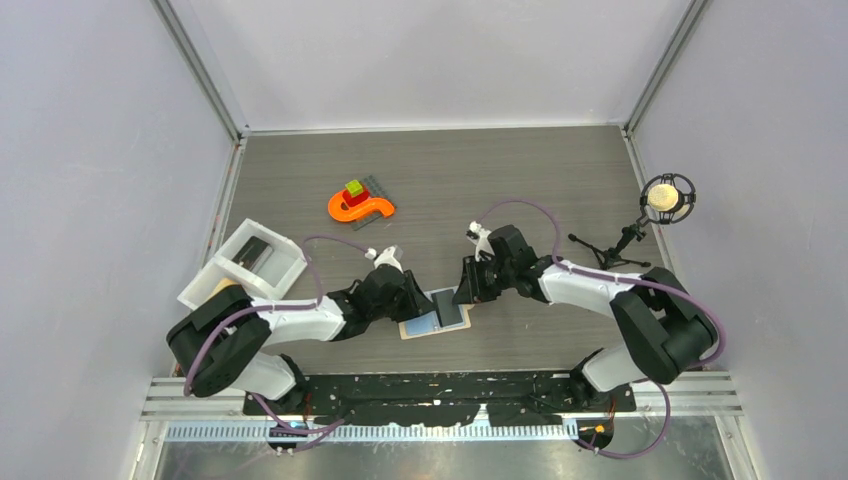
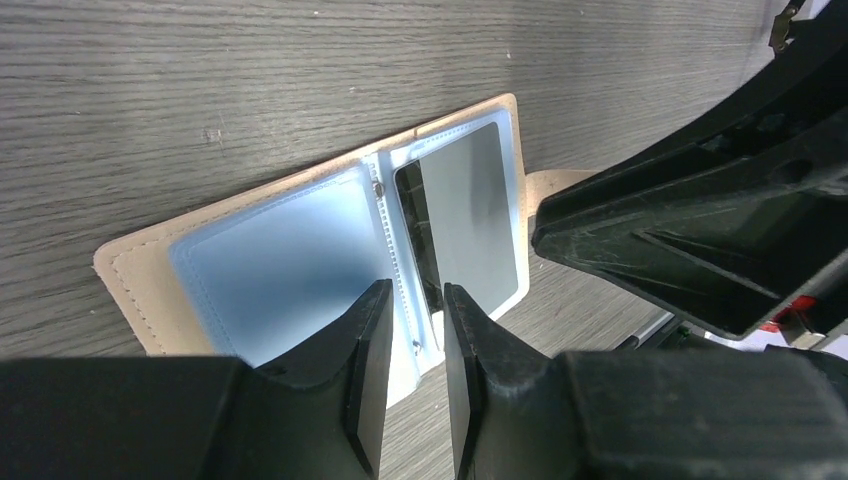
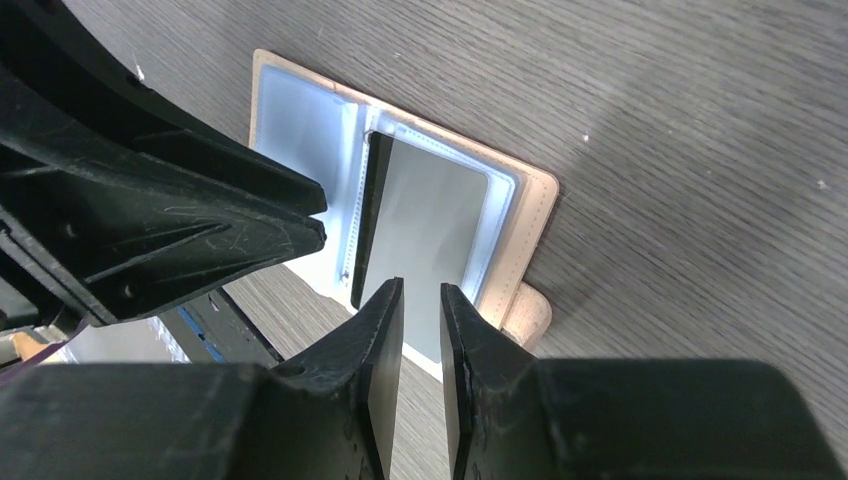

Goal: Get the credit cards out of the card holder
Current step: Remove the credit card from the card holder.

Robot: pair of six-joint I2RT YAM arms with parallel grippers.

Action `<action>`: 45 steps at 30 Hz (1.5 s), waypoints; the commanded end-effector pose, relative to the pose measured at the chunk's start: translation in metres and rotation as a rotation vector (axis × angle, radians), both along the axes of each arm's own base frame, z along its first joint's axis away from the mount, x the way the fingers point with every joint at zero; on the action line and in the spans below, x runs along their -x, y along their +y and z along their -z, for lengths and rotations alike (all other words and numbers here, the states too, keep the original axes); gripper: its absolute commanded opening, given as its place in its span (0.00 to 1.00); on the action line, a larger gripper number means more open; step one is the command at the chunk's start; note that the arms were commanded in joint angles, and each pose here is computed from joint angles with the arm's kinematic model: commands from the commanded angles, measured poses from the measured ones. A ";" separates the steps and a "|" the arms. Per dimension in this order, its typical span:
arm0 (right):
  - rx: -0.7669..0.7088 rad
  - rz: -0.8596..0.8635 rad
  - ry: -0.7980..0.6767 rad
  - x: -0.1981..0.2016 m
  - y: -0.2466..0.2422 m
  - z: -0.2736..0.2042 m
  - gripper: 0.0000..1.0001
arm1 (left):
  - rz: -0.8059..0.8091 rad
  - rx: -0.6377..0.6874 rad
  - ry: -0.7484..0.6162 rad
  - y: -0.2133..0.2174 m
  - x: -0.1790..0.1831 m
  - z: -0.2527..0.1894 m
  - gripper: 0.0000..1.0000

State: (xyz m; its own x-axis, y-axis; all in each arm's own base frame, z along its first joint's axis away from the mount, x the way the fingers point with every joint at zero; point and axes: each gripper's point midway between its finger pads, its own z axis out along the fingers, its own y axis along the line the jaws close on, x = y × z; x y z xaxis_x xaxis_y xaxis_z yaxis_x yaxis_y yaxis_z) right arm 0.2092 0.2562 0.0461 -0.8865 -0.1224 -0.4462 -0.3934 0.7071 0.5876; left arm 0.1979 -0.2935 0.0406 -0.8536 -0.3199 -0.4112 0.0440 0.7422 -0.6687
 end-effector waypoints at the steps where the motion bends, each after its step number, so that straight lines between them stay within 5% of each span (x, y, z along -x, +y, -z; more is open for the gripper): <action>1: -0.046 -0.014 -0.015 -0.008 0.012 -0.002 0.27 | -0.005 0.046 -0.056 -0.014 -0.012 -0.016 0.27; 45: -0.009 0.013 0.045 0.004 0.002 0.027 0.22 | 0.027 0.221 -0.042 -0.036 -0.005 -0.028 0.16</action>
State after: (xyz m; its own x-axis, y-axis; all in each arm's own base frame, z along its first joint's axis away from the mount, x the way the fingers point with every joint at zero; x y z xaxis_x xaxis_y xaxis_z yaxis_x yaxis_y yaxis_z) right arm 0.2081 0.2626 0.0273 -0.9052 -0.1044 -0.4119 -0.3649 0.6874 0.6279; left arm 0.2004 -0.3035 0.0346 -0.8500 -0.3610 -0.3835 0.0272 0.6971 -0.7164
